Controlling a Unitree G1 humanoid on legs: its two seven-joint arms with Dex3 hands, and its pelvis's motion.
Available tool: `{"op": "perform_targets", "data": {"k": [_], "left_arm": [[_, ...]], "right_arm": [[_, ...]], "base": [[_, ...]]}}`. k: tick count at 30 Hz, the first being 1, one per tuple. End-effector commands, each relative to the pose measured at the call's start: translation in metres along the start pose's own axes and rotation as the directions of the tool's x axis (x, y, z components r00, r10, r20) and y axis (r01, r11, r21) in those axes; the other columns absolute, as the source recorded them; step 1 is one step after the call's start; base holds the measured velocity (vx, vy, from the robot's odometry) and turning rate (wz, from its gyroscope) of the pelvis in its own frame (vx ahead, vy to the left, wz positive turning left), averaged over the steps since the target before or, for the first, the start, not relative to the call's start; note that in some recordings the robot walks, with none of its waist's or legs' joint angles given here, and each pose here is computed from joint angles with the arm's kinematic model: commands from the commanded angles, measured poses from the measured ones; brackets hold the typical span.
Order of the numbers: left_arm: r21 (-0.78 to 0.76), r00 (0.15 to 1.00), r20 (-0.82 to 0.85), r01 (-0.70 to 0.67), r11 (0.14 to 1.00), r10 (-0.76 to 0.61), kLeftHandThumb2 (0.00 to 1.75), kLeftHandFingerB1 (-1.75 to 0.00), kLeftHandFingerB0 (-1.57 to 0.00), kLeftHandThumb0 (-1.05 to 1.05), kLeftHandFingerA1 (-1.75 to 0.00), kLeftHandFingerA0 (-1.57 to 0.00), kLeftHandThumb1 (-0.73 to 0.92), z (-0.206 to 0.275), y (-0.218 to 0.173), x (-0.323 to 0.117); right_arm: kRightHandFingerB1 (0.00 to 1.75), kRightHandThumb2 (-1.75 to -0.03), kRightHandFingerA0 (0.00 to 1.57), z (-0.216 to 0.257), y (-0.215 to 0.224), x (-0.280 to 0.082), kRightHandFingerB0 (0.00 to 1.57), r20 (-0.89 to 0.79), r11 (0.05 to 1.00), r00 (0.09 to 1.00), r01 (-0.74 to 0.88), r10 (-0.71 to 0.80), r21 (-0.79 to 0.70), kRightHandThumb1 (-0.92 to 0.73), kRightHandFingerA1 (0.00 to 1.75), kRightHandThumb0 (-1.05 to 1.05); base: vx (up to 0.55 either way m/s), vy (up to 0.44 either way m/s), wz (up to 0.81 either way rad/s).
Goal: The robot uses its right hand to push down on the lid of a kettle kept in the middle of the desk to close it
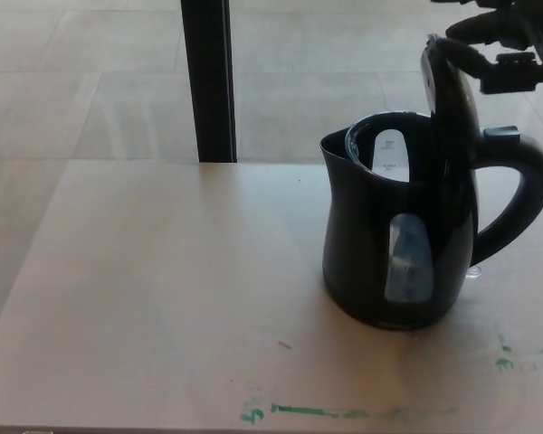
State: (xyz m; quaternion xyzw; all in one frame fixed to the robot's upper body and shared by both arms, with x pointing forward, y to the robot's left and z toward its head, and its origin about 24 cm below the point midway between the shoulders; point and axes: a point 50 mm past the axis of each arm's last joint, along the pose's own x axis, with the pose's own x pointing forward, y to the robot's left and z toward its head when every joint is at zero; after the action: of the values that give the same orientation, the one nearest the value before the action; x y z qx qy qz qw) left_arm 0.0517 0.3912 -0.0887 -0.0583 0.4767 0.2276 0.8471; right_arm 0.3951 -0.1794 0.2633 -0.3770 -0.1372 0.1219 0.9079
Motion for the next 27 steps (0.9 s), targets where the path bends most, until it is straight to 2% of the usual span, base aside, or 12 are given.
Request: {"op": "perform_targets", "data": {"k": [1,2,7,11,17,18,19,20,21,24,26,27], "left_arm": [[0.009,1.0,0.014,-0.025,1.0,0.025,0.61,-0.39,-0.42,-0.75,-0.48,-0.47,0.7,0.003,0.006,-0.002],[-0.001,1.0,0.011,-0.028,1.0,0.028,0.73,-0.43,-0.36,-0.82,-0.51,-0.42,0.6,0.003,0.005,-0.002],[-0.003,1.0,0.017,-0.002,1.0,0.002,0.62,-0.4,-0.38,-0.77,-0.49,-0.42,0.72,0.004,0.003,-0.001],[-0.03,1.0,0.016,0.008,1.0,-0.007,0.7,-0.41,-0.34,-0.8,-0.51,-0.39,0.63,0.002,0.004,-0.002],[-0.031,1.0,0.007,0.004,1.0,-0.004,0.62,-0.39,-0.4,-0.74,-0.5,-0.42,0.71,0.0,0.002,-0.001],[-0.033,1.0,0.007,0.003,0.999,-0.003,0.73,-0.44,-0.38,-0.8,-0.54,-0.41,0.61,0.001,0.002,-0.001],[-0.036,1.0,0.007,-0.001,0.999,0.001,0.62,-0.4,-0.42,-0.74,-0.54,-0.44,0.7,0.002,0.002,0.0],[-0.038,1.0,0.008,0.003,0.999,-0.003,0.94,-0.5,-0.33,-0.75,-0.6,-0.4,0.55,0.003,0.003,-0.001],[-0.037,1.0,0.013,0.004,0.999,-0.004,0.62,-0.41,-0.41,-0.76,-0.54,-0.44,0.69,0.004,0.003,-0.001],[0.002,1.0,0.018,0.002,1.0,-0.002,0.62,-0.4,-0.4,-0.75,-0.56,-0.46,0.7,0.008,0.002,0.0],[0.04,1.0,0.02,0.002,0.999,-0.003,0.62,-0.4,-0.39,-0.76,-0.51,-0.44,0.72,0.008,0.002,0.0],[0.05,0.999,0.029,0.013,0.999,-0.014,0.62,-0.39,-0.36,-0.76,-0.49,-0.42,0.73,0.01,0.001,0.0]], "right_arm": [[0.35,-0.62,0.45,-0.017,0.024,-0.004,0.43,-0.032,0.99,0.996,-0.086,0.083,-0.115,-0.69,0.44,-0.79],[0.35,-0.62,0.46,-0.025,0.032,-0.006,0.43,-0.054,0.985,0.994,-0.106,0.1,-0.133,-0.69,0.43,-0.79],[0.38,-0.71,0.42,-0.044,0.056,-0.011,0.39,-0.109,0.98,0.983,-0.161,0.149,-0.113,-0.59,0.47,-0.87],[0.36,-0.67,0.41,-0.055,0.081,-0.016,0.39,-0.146,0.979,0.972,-0.197,0.187,-0.06,-0.62,0.45,-0.82],[0.37,-0.71,0.4,-0.06,0.099,-0.019,0.38,-0.17,0.959,0.958,-0.255,0.233,-0.126,-0.61,0.5,-0.84],[0.39,-0.75,0.39,-0.057,0.101,-0.018,0.39,-0.164,0.953,0.956,-0.268,0.244,-0.142,-0.59,0.53,-0.86],[0.34,-0.62,0.42,-0.054,0.103,-0.015,0.42,-0.164,0.946,0.953,-0.279,0.253,-0.163,-0.7,0.5,-0.81],[0.34,-0.62,0.44,-0.049,0.104,-0.013,0.43,-0.15,0.937,0.954,-0.287,0.26,-0.199,-0.71,0.51,-0.81],[0.34,-0.62,0.42,-0.045,0.104,-0.011,0.42,-0.136,0.933,0.954,-0.29,0.265,-0.212,-0.7,0.48,-0.81],[0.4,-0.77,0.38,-0.023,0.097,0.0,0.36,-0.078,0.899,0.955,-0.294,0.285,-0.323,-0.6,0.54,-0.84],[0.39,-0.74,0.38,-0.015,0.094,0.003,0.36,-0.061,0.893,0.956,-0.29,0.287,-0.345,-0.59,0.53,-0.83],[0.34,-0.63,0.38,-0.01,0.09,0.005,0.38,-0.052,0.875,0.954,-0.291,0.294,-0.386,-0.72,0.49,-0.77]], "base": [[0.0,0.0,0.0],[0.0,0.0,0.0],[0.0,0.0,0.0],[0.0,0.0,0.0],[0.0,0.0,0.0],[0.0,0.0,0.0],[0.0,0.0,0.0],[0.0,0.0,0.0],[0.0,0.0,0.0],[0.0,0.0,0.0],[0.0,0.0,0.0],[0.0,0.0,0.0]]}}
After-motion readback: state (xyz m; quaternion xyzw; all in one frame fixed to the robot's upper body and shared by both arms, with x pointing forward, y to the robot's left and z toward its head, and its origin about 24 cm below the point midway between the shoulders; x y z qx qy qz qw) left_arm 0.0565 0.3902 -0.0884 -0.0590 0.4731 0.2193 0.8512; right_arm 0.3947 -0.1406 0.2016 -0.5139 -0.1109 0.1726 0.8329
